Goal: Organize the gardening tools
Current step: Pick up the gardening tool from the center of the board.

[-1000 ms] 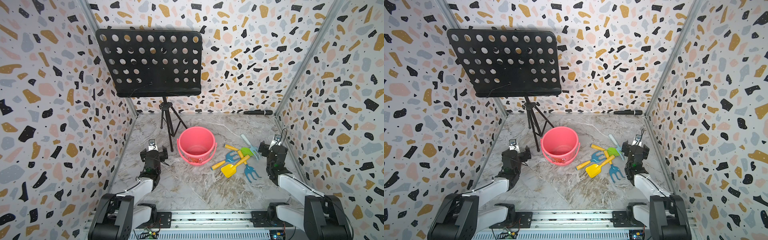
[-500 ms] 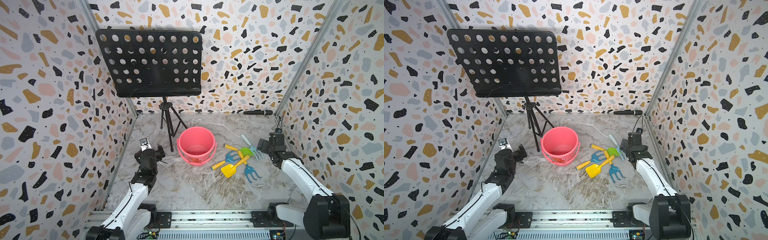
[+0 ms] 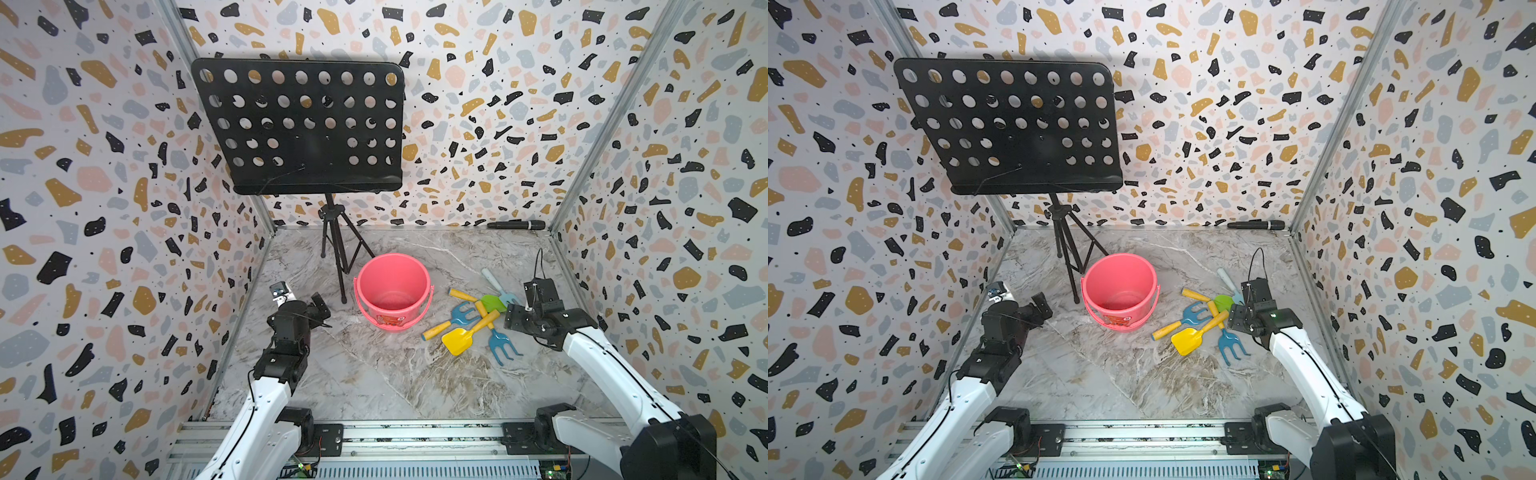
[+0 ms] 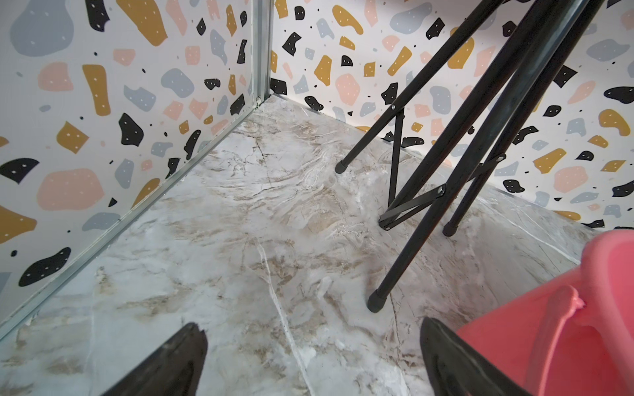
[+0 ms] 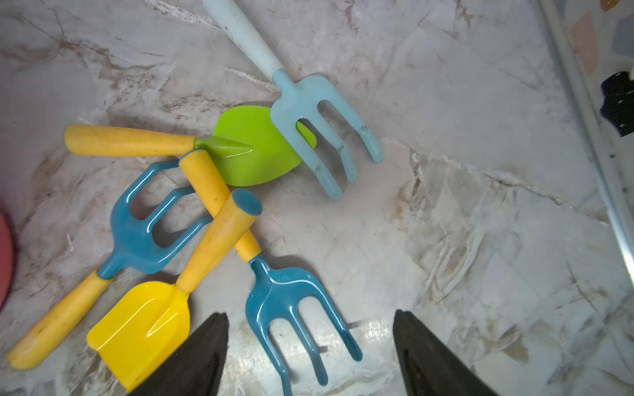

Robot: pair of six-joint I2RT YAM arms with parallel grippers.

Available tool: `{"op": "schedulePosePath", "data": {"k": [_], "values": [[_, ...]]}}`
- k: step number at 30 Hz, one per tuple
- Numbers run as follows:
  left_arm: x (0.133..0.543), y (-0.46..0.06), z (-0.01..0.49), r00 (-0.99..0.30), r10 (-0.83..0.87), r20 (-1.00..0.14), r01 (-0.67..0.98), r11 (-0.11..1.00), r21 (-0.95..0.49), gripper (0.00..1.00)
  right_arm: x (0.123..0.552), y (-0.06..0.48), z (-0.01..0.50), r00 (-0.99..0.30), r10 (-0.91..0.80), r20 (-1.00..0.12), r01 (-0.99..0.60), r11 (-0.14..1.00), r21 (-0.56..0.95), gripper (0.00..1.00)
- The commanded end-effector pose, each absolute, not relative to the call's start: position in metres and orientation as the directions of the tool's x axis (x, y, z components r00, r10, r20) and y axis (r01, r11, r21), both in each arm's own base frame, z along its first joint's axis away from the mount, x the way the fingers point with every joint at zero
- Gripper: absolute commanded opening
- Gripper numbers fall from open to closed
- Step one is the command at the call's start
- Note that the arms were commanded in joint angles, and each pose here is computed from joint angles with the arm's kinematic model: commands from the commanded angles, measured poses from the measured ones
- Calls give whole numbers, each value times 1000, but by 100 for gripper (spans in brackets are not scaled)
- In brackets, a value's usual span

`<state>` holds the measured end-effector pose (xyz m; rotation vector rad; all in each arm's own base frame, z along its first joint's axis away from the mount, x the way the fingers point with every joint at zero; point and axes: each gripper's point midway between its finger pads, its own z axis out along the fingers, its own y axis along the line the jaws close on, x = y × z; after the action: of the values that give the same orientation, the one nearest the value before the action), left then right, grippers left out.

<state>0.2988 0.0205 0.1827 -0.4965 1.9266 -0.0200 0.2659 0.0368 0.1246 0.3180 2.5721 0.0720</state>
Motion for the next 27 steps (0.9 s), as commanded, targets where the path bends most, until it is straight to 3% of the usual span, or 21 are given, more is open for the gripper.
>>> {"op": "schedulePosePath", "data": {"k": [1, 3, 5, 8, 17, 27], "values": [[302, 18, 204, -276, -389, -879, -315, 901, -299, 100, 241, 57, 118, -857, 288, -428, 202, 951, 236, 75], [302, 17, 204, -277, -395, -876, -312, 899, -307, 99, 241, 73, 119, -853, 317, -415, 180, 925, 335, 72], [302, 16, 204, -284, -397, -873, -308, 900, -309, 100, 241, 86, 121, -856, 317, -409, 154, 910, 385, 78], [302, 16, 204, -292, -397, -870, -312, 900, -306, 99, 244, 94, 120, -871, 271, -409, 121, 927, 356, 81], [299, 17, 204, -290, -400, -870, -317, 897, -307, 100, 267, 121, 90, -891, 264, -370, 134, 930, 341, 72], [300, 14, 202, -300, -401, -866, -306, 900, -311, 99, 294, 124, 56, -857, 358, -371, 256, 920, 297, 73]]}}
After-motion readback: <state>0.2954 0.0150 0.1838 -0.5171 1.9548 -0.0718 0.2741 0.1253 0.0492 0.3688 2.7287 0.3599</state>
